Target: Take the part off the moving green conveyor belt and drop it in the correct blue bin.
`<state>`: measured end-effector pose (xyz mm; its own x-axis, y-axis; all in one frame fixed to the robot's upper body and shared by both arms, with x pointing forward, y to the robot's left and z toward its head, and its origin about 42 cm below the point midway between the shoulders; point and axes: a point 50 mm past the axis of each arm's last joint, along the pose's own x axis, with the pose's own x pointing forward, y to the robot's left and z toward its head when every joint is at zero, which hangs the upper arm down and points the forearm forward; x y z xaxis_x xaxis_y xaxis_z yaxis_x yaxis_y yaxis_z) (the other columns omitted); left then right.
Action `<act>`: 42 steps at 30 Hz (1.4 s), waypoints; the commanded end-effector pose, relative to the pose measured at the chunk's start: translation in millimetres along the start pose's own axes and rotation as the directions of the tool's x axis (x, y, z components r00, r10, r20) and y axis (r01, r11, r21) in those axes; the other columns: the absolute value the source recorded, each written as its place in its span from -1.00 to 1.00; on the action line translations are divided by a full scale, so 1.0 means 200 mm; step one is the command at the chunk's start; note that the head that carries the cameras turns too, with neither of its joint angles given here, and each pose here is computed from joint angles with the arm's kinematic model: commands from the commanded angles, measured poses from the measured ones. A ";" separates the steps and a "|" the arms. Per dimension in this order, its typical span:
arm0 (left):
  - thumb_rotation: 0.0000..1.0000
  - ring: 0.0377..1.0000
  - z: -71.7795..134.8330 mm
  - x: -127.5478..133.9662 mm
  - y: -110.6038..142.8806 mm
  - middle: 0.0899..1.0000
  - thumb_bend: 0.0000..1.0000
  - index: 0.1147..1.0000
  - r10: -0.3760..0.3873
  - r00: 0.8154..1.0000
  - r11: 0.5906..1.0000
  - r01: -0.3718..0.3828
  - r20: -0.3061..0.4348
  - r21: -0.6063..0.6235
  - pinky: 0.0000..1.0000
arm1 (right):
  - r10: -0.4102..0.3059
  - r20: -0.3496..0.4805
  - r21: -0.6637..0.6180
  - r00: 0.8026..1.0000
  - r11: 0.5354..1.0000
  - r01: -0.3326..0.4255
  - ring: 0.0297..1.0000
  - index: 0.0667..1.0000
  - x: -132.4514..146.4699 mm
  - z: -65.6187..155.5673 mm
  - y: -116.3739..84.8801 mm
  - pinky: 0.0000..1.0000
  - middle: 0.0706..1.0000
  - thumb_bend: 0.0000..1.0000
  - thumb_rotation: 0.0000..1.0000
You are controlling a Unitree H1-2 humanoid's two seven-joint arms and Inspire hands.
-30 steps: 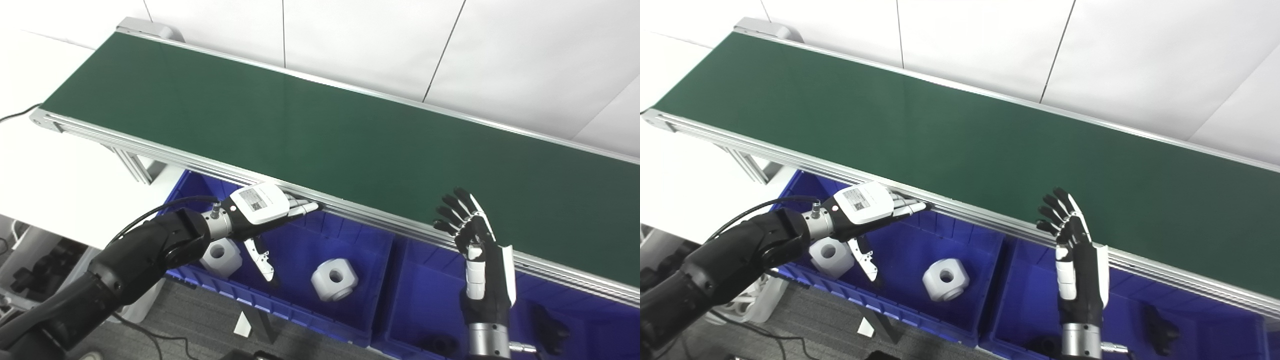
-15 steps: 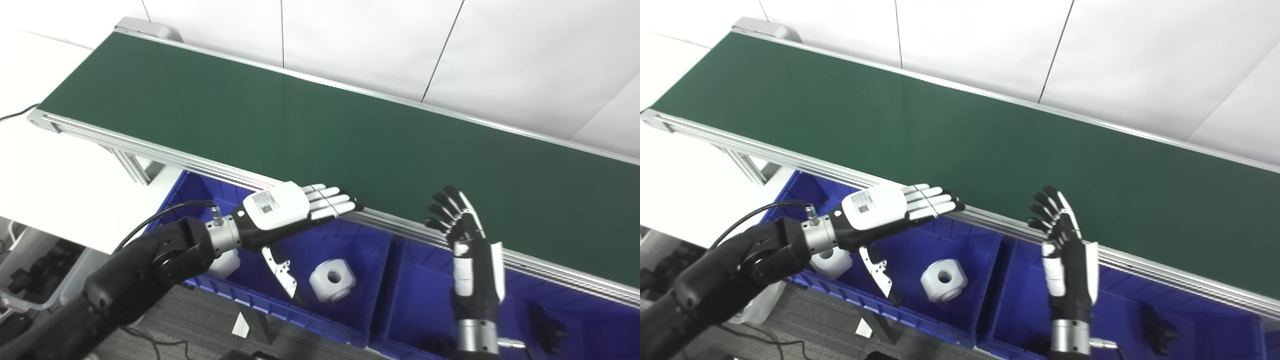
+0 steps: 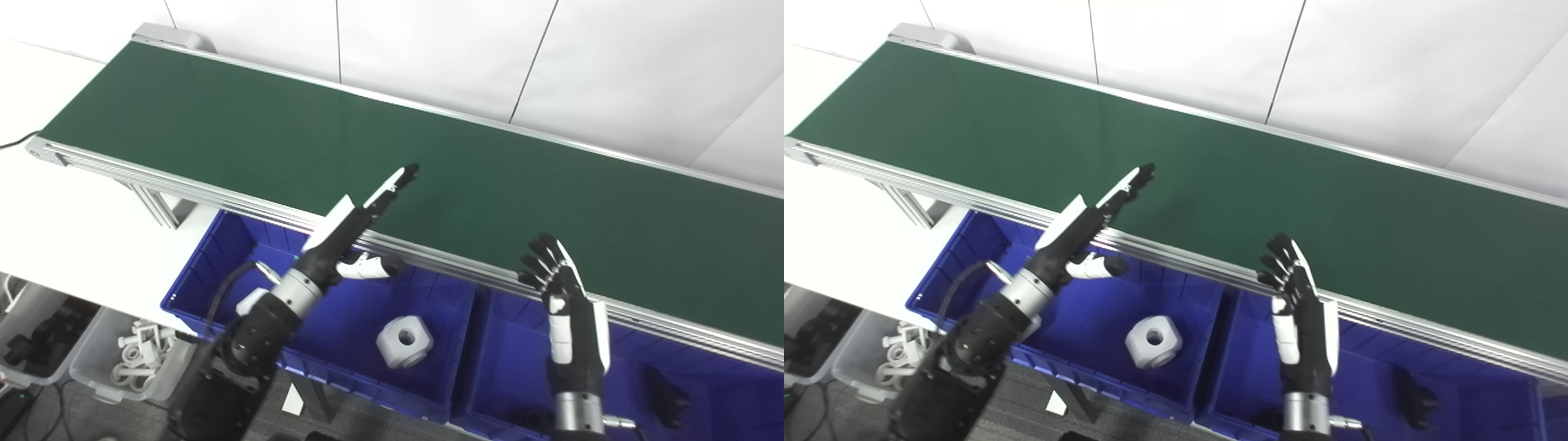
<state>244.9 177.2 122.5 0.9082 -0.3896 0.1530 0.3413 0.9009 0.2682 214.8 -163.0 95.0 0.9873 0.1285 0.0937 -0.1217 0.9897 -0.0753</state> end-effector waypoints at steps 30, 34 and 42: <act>0.69 1.00 -0.11 -0.03 0.03 1.00 0.98 1.00 -0.039 0.999 0.998 0.041 0.033 -0.044 0.99 | -0.046 0.078 -0.017 0.996 0.999 0.048 0.65 0.75 0.05 -0.01 0.15 0.52 0.74 0.54 1.00; 0.66 1.00 -0.11 -0.03 0.00 1.00 1.00 1.00 -0.047 0.998 0.997 0.049 0.031 -0.051 1.00 | -0.049 0.080 -0.015 0.996 0.999 0.050 0.64 0.75 0.04 -0.01 0.14 0.52 0.73 0.57 1.00; 0.63 1.00 -0.10 -0.01 -0.04 1.00 1.00 1.00 -0.035 0.999 0.998 0.037 0.033 -0.054 1.00 | -0.047 0.086 0.000 0.995 0.999 0.047 0.63 0.77 0.04 -0.01 0.09 0.49 0.73 0.54 1.00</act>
<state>243.4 180.6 93.1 0.8959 -0.4284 0.1174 0.3982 0.8917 0.2153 217.0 -143.9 78.3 0.9925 0.0855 0.0878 -0.0777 0.9930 -0.0893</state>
